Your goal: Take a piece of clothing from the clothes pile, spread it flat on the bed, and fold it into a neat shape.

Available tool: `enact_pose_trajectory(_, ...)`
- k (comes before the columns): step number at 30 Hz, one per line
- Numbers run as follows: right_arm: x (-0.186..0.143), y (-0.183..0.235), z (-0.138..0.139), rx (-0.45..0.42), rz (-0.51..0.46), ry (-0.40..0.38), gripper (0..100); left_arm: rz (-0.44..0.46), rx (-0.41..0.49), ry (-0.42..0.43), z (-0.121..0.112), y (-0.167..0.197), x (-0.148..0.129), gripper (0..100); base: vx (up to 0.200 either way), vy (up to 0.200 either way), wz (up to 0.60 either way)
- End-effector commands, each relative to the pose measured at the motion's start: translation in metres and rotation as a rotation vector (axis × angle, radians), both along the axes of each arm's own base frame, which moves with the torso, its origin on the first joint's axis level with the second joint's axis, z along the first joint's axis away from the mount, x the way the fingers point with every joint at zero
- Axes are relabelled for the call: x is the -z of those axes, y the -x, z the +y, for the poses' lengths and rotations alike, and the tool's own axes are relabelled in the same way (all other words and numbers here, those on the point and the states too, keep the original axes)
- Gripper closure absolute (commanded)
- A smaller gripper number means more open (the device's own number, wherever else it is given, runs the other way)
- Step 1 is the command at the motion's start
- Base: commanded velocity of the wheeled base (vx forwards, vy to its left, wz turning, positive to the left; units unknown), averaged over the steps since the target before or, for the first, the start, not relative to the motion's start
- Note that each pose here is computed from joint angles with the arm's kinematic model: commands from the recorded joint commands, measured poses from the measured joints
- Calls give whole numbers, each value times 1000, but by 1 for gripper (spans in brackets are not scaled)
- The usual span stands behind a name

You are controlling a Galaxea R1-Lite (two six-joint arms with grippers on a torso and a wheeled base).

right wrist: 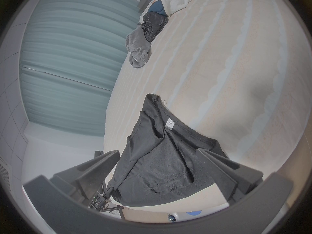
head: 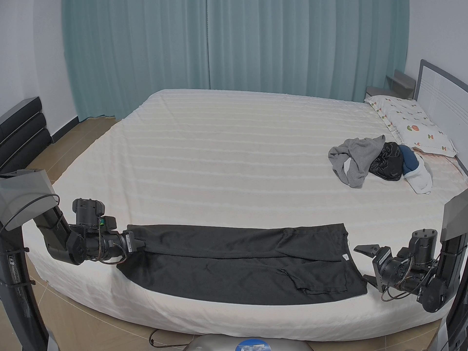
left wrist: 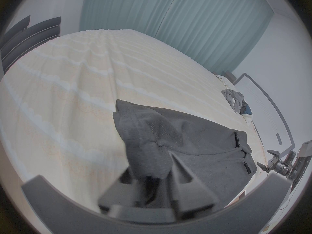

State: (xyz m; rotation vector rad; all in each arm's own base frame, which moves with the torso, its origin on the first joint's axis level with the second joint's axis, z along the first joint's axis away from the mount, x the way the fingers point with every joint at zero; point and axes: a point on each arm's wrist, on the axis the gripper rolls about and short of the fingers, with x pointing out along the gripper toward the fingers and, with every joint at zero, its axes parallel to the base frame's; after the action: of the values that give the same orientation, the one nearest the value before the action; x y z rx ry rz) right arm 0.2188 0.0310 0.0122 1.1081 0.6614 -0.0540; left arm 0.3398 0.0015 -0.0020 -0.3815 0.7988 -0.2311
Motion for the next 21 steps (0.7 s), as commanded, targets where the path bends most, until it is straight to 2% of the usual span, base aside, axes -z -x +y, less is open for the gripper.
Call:
enact_pose_trajectory(1, -2, 0, 0, 0, -13, -2, 0, -5, -2, 0, 1, 1, -3, 100, 0, 0, 0)
enact_pose_trajectory(7, -2, -1, 0, 2, -16, -2, 0, -29, -11, 1, 3, 2, -13, 100, 0, 0, 0)
enact_pose_trajectory(15, -3, -2, -5, 21, -24, -3, 0, -24, -12, 3, 3, 2, -12, 100, 0, 0, 0)
enact_pose_trajectory(18, -3, -3, -5, 25, -25, -3, 0, -24, -10, 4, 3, 2, -10, 100, -200, 0, 0)
enact_pose_trajectory(21, -4, -3, -6, 28, -30, -2, 0, -29, -9, 2, 3, 1, -11, 100, 0, 0, 0)
